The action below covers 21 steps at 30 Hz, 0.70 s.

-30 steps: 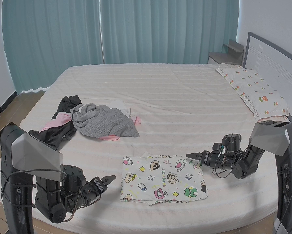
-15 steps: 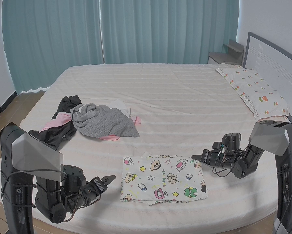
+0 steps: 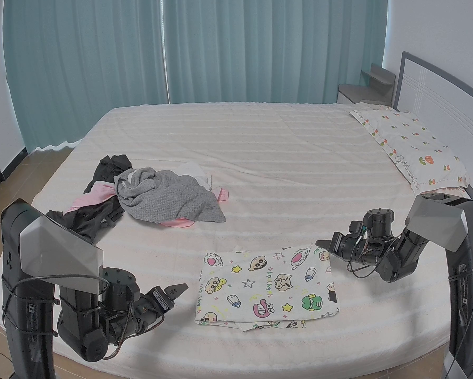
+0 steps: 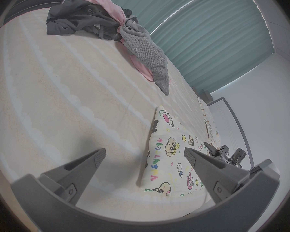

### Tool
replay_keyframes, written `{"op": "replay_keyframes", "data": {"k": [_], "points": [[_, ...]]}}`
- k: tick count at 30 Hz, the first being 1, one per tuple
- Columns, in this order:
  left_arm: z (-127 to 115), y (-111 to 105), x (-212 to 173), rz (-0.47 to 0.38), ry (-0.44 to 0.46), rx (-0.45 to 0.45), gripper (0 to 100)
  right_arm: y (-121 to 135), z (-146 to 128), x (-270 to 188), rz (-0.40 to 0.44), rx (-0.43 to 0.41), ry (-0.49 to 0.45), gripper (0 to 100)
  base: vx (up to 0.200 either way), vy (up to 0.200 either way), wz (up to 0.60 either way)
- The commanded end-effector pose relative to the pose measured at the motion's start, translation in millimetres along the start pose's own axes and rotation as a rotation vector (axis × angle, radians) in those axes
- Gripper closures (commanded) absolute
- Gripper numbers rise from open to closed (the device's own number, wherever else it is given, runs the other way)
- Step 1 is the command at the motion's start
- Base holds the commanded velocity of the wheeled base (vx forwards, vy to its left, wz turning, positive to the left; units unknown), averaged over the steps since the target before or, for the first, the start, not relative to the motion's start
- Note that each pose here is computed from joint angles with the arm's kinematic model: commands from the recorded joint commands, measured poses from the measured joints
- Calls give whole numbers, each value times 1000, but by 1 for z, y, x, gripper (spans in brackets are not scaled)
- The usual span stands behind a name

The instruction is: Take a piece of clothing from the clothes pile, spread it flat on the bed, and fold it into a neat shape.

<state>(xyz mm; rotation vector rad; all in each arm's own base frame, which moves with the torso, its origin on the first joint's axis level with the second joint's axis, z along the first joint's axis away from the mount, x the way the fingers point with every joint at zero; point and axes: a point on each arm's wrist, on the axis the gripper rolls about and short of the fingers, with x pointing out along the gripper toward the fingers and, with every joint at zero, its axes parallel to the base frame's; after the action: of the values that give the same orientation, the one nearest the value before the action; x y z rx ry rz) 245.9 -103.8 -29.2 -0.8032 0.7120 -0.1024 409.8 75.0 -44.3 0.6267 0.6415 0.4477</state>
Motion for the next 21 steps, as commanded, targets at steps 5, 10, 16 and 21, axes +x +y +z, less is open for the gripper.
{"op": "replay_keyframes", "data": {"k": [5,10,16,21], "points": [[1,-1,0,-14,-8,0,0,-3,-3,3,-4,4,6,100,0,0,0],[1,-2,0,-15,-9,0,0,-4,-3,3,-11,7,11,100,0,0,0],[1,-2,0,-17,-9,0,0,-4,-1,-5,-24,15,1,0,0,0,0],[5,-6,6,-43,-29,2,0,-4,-4,-23,-146,26,-51,0,0,0,0]]}}
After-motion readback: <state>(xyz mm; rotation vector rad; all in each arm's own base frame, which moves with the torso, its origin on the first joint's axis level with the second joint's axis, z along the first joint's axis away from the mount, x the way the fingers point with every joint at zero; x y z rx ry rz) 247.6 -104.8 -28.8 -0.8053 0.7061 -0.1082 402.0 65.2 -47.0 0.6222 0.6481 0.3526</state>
